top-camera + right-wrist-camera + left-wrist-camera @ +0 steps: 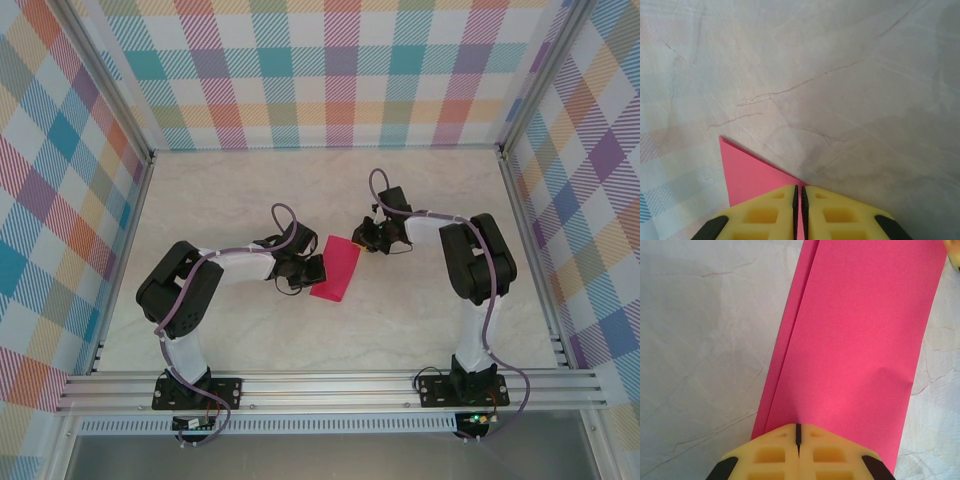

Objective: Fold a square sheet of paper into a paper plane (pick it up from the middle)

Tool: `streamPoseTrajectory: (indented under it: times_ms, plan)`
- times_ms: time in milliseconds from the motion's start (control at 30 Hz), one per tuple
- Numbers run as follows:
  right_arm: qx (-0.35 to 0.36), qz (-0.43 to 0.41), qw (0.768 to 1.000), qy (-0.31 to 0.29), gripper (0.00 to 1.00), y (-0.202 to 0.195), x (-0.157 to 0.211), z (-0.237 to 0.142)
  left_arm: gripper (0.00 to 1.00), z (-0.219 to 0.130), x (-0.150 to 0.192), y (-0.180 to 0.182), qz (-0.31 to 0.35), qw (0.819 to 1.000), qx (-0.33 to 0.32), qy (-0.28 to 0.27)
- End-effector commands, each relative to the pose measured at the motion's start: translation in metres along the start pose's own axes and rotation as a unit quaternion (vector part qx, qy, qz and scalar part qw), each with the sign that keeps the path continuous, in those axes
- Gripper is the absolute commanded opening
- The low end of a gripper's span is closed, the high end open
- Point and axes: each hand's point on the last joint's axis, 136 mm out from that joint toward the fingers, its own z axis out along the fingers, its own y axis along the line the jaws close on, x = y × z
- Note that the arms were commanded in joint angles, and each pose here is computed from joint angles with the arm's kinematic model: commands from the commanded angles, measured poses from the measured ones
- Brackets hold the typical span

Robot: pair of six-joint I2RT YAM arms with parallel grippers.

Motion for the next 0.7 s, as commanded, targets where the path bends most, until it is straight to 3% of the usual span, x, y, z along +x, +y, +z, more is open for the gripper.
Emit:
streamPoseTrajectory:
  times_ms: [0, 233, 367, 667]
  plan:
    - [0.026, -0.005, 1.000, 0.005, 0.13, -0.010, 0.000, 0.004, 0.00, 0.002, 0.020, 0.043, -0.013, 0.996, -0.083, 0.020]
    - [-0.031, -0.036, 0.999, -0.008, 0.14, 0.030, 0.008, -0.035, 0.00, 0.001, 0.016, 0.038, -0.019, 0.997, -0.075, 0.013]
    - [-0.062, -0.026, 0.998, 0.019, 0.15, 0.038, 0.045, -0.040, 0.00, 0.003, 0.015, 0.037, -0.023, 0.997, -0.073, 0.010]
    - [-0.042, -0.006, 0.996, 0.084, 0.14, 0.031, 0.117, -0.022, 0.00, 0.003, 0.014, 0.038, -0.030, 0.997, -0.074, 0.006]
